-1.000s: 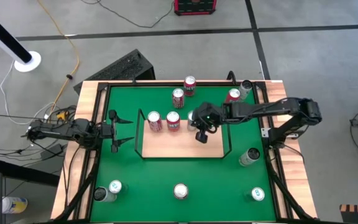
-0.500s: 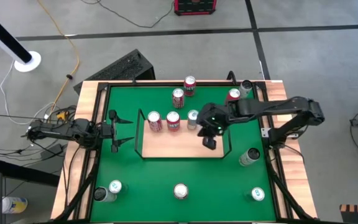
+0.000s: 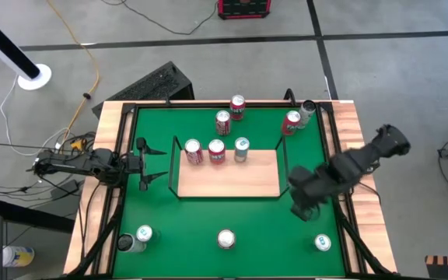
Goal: Place canned beverage on shelf
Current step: Put the middle right white-yellow soda can on the shelf
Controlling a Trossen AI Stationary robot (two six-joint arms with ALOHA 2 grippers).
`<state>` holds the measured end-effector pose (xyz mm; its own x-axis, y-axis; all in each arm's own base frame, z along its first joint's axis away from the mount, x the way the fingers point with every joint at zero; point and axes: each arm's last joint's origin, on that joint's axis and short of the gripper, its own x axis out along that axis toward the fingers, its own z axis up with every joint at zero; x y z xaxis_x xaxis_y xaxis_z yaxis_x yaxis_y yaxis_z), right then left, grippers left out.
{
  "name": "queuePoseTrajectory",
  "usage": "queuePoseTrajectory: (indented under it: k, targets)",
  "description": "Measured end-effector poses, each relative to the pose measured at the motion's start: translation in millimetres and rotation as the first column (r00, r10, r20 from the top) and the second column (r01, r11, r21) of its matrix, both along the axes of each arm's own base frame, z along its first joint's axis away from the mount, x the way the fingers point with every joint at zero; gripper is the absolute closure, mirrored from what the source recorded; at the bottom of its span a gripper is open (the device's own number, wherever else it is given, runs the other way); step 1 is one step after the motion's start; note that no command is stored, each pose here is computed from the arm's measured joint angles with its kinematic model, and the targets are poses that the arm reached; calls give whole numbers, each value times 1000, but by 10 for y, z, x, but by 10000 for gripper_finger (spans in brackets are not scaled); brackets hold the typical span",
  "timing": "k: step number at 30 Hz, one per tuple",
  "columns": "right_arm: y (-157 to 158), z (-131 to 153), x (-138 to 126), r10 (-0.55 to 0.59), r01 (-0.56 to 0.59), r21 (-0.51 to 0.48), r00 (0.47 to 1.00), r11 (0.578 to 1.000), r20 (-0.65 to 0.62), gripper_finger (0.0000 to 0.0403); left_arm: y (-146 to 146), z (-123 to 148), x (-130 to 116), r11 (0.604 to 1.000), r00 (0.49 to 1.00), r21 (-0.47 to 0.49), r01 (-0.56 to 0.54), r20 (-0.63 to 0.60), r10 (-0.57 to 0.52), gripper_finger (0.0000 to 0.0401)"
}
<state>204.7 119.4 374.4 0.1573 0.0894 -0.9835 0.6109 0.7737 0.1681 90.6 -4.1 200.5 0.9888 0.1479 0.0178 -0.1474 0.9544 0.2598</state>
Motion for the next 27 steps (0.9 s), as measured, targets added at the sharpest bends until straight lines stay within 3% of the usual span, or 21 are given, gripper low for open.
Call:
queuePoseTrajectory:
  k: [4, 11, 18, 27]
  targets:
    - [84, 6, -151, -132, 134, -41, 990, 990, 53, 329, 0, 1, 0, 1000, 1000, -1, 0, 1, 0, 95]
    - [53, -180, -334, -235, 234, -51, 972, 971, -5, 287, 0, 1, 0, 1000, 1000, -6, 1, 2, -1, 95]
    - [-96, -417, -510, -304, 298, -67, 948, 952, -99, 188, 0, 0, 0, 1000, 1000, -6, 1, 1, -1, 95]
    - [-196, -467, -550, -300, 294, -67, 947, 953, -112, 63, 0, 0, 0, 1000, 1000, -3, 1, 1, -1, 95]
